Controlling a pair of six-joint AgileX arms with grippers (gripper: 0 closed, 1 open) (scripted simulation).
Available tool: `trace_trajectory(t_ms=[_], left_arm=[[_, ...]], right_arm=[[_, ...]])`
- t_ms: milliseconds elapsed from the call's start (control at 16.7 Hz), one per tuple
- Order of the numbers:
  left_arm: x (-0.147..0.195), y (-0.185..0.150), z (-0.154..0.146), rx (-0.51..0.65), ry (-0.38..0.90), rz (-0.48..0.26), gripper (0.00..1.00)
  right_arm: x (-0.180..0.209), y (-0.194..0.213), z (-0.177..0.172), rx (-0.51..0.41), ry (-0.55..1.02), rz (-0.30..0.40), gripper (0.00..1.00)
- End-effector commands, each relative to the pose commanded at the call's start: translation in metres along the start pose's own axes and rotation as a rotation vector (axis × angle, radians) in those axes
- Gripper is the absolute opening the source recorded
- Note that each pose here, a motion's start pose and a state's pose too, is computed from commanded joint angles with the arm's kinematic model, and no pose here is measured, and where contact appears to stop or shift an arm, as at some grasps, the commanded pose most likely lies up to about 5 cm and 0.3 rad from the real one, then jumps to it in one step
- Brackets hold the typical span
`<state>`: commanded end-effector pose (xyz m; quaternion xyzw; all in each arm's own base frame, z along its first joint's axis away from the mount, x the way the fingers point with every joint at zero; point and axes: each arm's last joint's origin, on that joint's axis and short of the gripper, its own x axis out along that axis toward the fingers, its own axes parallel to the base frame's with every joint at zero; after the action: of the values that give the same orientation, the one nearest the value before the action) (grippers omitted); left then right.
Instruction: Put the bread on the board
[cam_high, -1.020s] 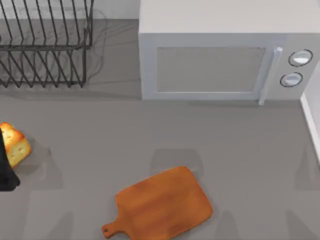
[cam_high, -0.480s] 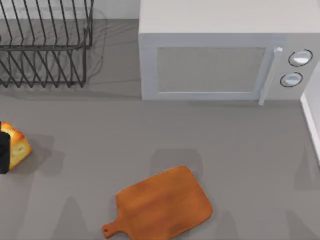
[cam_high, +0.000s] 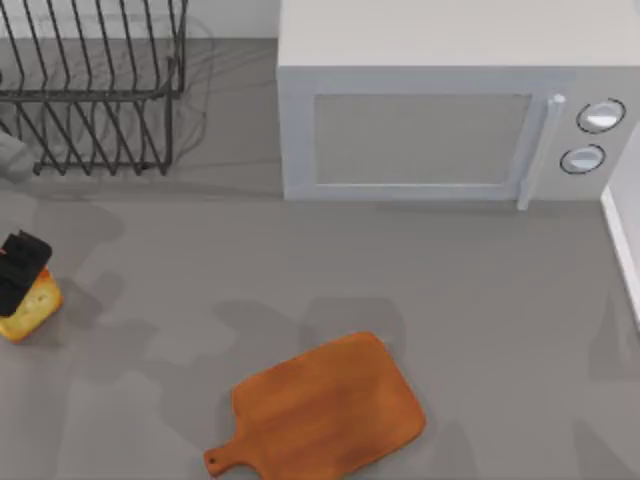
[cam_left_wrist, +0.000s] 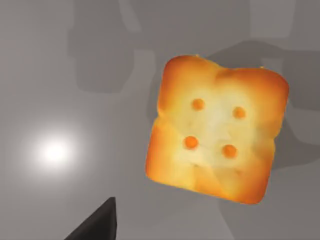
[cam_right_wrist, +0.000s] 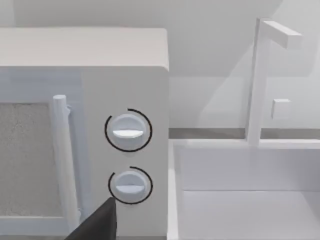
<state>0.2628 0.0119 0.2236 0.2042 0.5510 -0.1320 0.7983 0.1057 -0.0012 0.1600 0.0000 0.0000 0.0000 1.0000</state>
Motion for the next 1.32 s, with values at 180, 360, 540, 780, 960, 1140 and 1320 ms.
trace_trajectory(t_ms=[180,360,540,780,960,1140,1320], left_arm=[[0.026,0.017,0.025,0.083,0.150,-0.096,1.00],[0.052,0.029,0.041,0.140,0.253,-0.173,1.00],[0.064,0.035,0.049,0.168,0.297,-0.210,1.00],[0.065,0.036,0.049,0.170,0.300,-0.212,1.00],[0.070,0.033,0.048,0.171,0.300,-0.213,1.00],[0.093,0.030,0.042,0.170,0.299,-0.212,1.00],[0.120,0.026,0.032,0.170,0.295,-0.209,1.00]], right_arm=[[0.000,0.000,0.000,0.000,0.000,0.000,1.00],[0.000,0.000,0.000,0.000,0.000,0.000,1.00],[0.000,0.000,0.000,0.000,0.000,0.000,1.00],[0.000,0.000,0.000,0.000,0.000,0.000,1.00],[0.000,0.000,0.000,0.000,0.000,0.000,1.00],[0.000,0.000,0.000,0.000,0.000,0.000,1.00],[0.000,0.000,0.000,0.000,0.000,0.000,1.00]])
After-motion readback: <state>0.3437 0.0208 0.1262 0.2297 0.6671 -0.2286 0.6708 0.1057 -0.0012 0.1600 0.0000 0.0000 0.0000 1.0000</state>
